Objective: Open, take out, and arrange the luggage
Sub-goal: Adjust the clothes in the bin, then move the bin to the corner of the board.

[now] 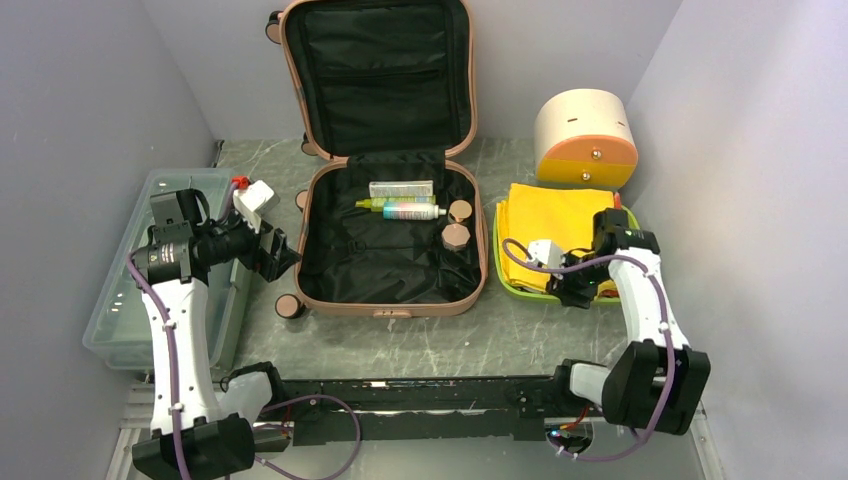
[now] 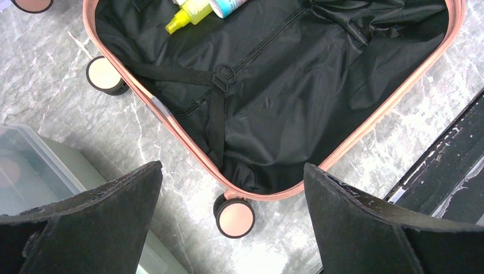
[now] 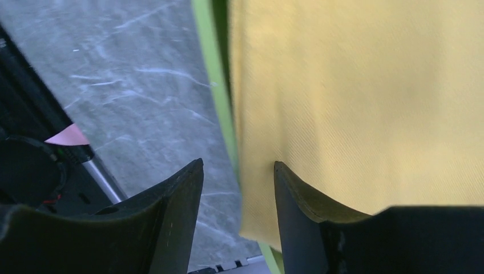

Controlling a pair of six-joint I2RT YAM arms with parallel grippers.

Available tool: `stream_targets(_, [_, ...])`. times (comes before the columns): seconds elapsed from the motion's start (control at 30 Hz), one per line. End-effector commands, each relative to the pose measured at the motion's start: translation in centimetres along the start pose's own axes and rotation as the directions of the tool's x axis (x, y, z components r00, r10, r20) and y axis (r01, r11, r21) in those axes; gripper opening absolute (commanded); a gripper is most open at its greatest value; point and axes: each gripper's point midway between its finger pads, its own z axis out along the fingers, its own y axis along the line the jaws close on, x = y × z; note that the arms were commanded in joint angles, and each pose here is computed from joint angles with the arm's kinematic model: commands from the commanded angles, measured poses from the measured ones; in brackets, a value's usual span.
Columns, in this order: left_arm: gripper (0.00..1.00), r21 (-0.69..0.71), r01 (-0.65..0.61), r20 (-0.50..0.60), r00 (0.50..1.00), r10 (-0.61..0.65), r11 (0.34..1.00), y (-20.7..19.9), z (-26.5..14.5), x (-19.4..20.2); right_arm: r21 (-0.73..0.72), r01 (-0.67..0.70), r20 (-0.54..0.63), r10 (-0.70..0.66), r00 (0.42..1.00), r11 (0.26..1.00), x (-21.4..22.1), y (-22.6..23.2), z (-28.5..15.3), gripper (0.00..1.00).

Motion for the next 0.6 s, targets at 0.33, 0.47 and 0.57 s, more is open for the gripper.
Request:
stream_targets(0.33, [0.99,0.021,-0.039,0.060,0.997,0.038,0.999,-1.5,-1.3,-2.0,0.488,-0.383,0.039,0.419,0.907,0.785,9.0,-9.0,-9.4,0.41])
stream_targets(0.47, [0.99,0.029,-0.038,0.069,0.997,0.036,0.999,-1.6,-1.3,-2.3,0.451,-0.397,0.009,0.441,0.897,0.799,11.7,-8.2,-8.2,0.35])
stream_targets(0.57, [0.99,0.032,-0.039,0.075,0.996,0.037,0.999,-1.7,-1.3,-2.5,0.431,-0.404,-0.015,0.454,0.891,0.807,12.9,-7.5,-6.8,0.28])
